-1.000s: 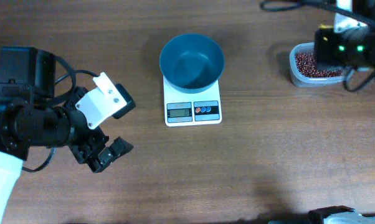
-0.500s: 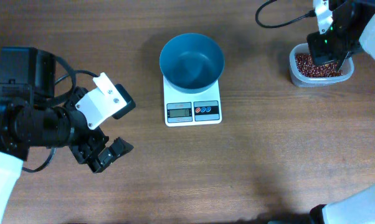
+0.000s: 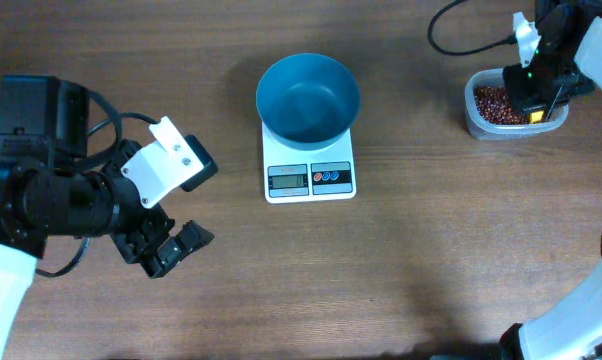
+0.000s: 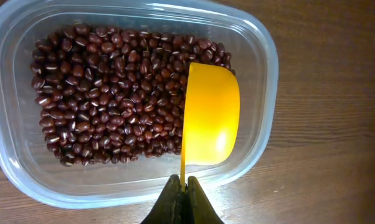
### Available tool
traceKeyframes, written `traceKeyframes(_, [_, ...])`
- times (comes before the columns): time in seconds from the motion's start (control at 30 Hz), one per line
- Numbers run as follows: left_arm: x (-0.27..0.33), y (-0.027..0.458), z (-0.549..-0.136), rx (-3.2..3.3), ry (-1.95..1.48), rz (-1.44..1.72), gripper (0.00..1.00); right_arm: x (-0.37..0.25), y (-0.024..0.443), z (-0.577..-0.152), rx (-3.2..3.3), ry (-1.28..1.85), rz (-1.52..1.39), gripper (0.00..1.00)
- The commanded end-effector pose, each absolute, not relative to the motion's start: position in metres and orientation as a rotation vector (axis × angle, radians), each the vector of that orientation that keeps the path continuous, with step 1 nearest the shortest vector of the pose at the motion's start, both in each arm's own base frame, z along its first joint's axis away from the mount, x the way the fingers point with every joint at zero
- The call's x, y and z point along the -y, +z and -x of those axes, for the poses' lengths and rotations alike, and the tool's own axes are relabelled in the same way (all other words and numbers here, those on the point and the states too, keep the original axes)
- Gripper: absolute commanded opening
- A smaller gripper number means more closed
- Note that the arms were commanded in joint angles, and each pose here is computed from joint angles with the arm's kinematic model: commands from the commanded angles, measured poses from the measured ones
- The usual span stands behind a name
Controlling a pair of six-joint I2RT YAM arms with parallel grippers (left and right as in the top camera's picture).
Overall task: Scoop item into bowl and weigh 50g on scale
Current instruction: 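Lower the scoop into the red beans with the right gripper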
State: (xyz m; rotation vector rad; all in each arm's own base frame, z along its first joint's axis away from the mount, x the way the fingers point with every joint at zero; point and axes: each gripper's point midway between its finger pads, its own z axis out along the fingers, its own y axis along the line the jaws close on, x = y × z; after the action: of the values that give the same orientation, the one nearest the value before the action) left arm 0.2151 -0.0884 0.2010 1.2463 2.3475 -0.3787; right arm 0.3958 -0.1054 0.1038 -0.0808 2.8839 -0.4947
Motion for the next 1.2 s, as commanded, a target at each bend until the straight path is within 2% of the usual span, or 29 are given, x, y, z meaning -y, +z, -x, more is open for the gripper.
traceKeyframes(0.0, [0.091, 0.203, -0.213, -2.325, -0.392, -1.258, 0.99, 0.117, 0.105, -0.402, -2.854, -0.482, -0.026, 0.04])
traceKeyframes(0.17, [0.091, 0.203, -0.213, -2.325, -0.392, -1.258, 0.99, 0.113, 0.102, -0.405, -2.848, -0.385, -0.052, 0.04])
traceKeyframes(0.37, [0.091, 0.203, -0.213, -2.325, -0.392, -1.258, 0.99, 0.101, 0.075, -0.406, -2.906, -0.266, -0.081, 0.04])
traceKeyframes(0.47, [0.091, 0.203, -0.213, -2.326, -0.393, -1.258, 0.99, 0.081, 0.074, -0.41, -2.894, -0.08, -0.109, 0.04])
traceKeyframes(0.63, [0.091, 0.203, -0.214, -2.328, -0.394, -1.258, 0.99, 0.074, 0.077, -0.408, -2.847, 0.295, -0.328, 0.04])
traceKeyframes(0.8, [0.091, 0.203, -0.214, -2.328, -0.394, -1.258, 0.99, 0.084, 0.078, -0.405, -2.825, 0.331, -0.494, 0.04])
traceKeyframes(1.17, [0.091, 0.203, -0.214, -2.328, -0.394, -1.258, 0.99, 0.086, 0.077, -0.405, -2.812, 0.328, -0.618, 0.04])
